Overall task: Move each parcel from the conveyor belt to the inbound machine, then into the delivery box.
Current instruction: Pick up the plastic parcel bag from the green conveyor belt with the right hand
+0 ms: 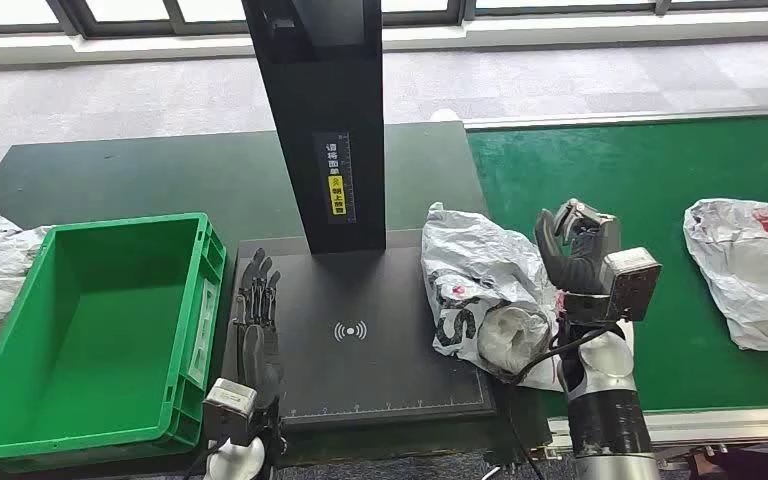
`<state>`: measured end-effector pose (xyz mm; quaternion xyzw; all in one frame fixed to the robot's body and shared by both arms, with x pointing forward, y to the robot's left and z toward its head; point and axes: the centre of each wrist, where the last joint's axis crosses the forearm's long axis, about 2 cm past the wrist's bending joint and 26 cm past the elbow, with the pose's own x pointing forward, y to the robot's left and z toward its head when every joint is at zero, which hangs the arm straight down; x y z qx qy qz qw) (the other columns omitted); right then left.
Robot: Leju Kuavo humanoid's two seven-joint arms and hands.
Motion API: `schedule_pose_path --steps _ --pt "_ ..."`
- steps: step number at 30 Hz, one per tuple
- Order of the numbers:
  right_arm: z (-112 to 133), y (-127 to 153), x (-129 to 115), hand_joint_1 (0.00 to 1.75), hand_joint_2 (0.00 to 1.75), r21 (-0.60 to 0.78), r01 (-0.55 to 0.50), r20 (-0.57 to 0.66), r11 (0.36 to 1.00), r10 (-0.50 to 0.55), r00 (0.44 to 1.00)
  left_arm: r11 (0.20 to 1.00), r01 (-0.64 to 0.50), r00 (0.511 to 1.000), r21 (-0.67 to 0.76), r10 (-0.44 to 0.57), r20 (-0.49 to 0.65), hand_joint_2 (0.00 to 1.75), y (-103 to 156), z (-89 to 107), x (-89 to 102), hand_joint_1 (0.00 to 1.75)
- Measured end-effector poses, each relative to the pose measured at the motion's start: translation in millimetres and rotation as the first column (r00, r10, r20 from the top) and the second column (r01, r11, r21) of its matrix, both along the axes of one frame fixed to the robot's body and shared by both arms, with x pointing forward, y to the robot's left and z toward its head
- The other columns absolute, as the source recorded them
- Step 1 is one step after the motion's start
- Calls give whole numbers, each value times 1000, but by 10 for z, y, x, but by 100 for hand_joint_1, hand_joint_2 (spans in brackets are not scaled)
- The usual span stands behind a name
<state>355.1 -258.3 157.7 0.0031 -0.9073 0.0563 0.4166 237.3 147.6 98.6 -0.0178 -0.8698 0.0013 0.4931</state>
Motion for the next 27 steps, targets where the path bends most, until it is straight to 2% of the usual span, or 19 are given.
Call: schedule_pose_path --steps 2,7,10,13,15,17,21,27 --pt "32 106 26 175 175 16 -45 3 999 45 999 1000 -1 1000 -2 1 0 0 0 1 1 0" --pt "103 669 119 175 175 82 -232 -19 969 235 972 1000 4 1000 -31 -4 7 0 -22 37 9 0" --pt "-28 927 68 175 175 120 -289 -71 950 298 952 998 20 1000 -66 -19 25 0 -71 106 21 0" --pt "-242 1060 -40 175 175 153 -311 -131 938 331 934 995 38 999 -89 -34 40 0 -118 158 30 0" --pt "-352 1085 -91 90 175 146 -283 -165 948 305 938 995 39 998 -93 -35 43 0 -139 170 29 0" --pt "-410 1064 -110 3 175 84 -194 -196 977 207 958 995 28 999 -92 -24 45 0 -147 179 27 0" --pt "-478 893 -122 0 175 -82 21 -243 996 -41 969 996 20 999 -90 -15 49 0 -144 188 21 0" --pt "-557 322 -50 0 175 -263 274 -230 925 -336 913 996 36 998 -79 -32 47 0 -154 173 18 0"
